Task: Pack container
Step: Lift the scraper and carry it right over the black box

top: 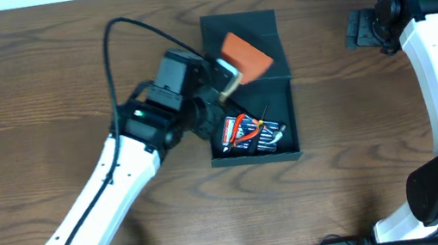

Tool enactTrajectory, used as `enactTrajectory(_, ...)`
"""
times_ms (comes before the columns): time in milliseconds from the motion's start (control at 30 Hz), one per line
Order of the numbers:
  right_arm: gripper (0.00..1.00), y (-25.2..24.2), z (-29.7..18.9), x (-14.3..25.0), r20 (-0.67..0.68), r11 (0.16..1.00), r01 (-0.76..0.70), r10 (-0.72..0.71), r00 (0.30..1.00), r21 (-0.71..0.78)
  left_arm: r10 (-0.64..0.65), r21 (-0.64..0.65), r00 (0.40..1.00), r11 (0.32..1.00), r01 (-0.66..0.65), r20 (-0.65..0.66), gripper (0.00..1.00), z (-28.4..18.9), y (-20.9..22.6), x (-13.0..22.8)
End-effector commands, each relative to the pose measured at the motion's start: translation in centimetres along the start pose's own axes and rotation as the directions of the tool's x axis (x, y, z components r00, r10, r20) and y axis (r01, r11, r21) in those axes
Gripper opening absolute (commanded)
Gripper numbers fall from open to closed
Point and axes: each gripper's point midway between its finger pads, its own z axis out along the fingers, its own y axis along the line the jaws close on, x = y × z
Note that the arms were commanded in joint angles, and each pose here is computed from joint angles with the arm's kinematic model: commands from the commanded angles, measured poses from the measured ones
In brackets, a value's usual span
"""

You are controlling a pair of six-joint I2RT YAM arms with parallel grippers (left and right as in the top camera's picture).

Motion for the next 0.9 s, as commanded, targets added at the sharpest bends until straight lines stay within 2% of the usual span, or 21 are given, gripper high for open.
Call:
enactTrajectory(0,0.99,-0.2,-0.6,-0.6,0.022,1.000,-0.022,0.022,1.000,-0.001,0.062,0.032,0.998,0.998,-0.063,0.024,0.06,0.1,-1.5,-1.4)
enactTrajectory(333,0.99,-0.2,-0.6,-0.6,0.022,1.000,-0.022,0.022,1.000,-0.001,0.076,0.129,0.995,0.989,-0.068,-0.061,0.06,3.7,-3.7,0.1)
enactTrajectory(867,0.99,-0.2,-0.6,-0.6,0.022,1.000,-0.022,0.022,1.000,-0.001,0.059,0.157,0.979,0.987,-0.028,-0.196,0.06,8.2,-3.5,3.2)
